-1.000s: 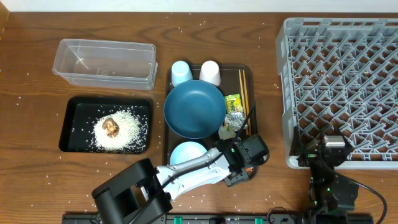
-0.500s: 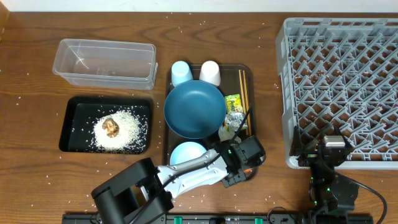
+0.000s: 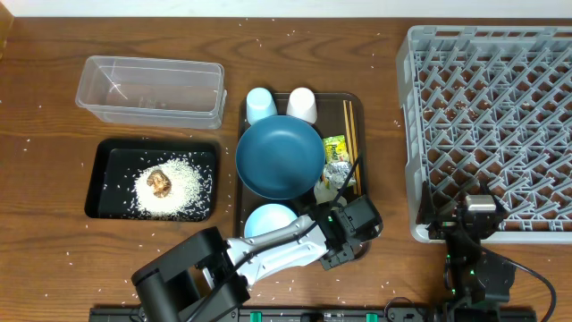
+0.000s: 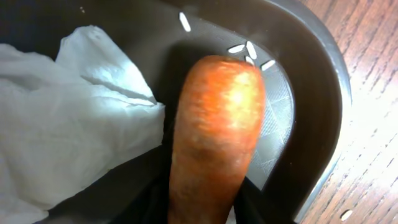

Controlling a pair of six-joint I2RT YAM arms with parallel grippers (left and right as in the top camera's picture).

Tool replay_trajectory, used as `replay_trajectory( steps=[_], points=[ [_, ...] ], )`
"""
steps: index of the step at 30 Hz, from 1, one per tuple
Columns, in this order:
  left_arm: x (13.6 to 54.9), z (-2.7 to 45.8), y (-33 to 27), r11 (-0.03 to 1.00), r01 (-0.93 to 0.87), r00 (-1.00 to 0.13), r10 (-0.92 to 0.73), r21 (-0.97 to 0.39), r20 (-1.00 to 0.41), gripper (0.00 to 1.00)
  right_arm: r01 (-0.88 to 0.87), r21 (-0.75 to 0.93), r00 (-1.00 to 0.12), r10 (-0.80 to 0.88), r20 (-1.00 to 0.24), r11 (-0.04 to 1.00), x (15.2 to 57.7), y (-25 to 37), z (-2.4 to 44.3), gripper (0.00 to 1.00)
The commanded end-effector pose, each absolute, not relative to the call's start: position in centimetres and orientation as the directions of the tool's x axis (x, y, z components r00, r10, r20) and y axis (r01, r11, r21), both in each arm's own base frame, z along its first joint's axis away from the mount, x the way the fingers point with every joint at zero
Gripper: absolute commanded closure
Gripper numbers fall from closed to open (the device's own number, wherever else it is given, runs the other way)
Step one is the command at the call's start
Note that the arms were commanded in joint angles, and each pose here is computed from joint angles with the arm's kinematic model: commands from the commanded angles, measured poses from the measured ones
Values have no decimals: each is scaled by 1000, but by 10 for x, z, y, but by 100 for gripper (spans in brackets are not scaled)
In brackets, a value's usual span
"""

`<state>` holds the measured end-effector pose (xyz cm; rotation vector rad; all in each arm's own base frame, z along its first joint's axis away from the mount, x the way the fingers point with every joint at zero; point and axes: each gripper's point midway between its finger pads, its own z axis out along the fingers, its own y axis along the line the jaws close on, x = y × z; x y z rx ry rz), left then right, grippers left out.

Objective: Sort waste into correct bins and load items into the dishwasher rack
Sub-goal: 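Carry the carrot left and drop it onto the black tray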

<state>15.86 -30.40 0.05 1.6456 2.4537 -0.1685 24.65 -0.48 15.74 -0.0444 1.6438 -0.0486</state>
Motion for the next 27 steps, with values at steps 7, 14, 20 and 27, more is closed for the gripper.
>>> replay_trajectory(
  steps=[7, 14, 20, 27],
  points=[
    [162, 18, -309, 417, 909, -402, 877, 3, -265, 74, -3, -57, -77, -58, -995, 998, 246, -3, 156, 1],
    [173, 52, -311, 492, 870, -464, 810, -14, -359, 78, -3, -57, -77, -58, -995, 998, 246, -3, 156, 1],
    [200, 96, -288, 626, 779, -577, 684, -46, -446, 81, -3, -57, -77, -58, -995, 998, 246, -3, 156, 1],
    [254, 138, -209, 831, 551, -739, 448, -71, -503, 81, -3, -57, -77, -58, -995, 998, 246, -3, 156, 1]
  ],
)
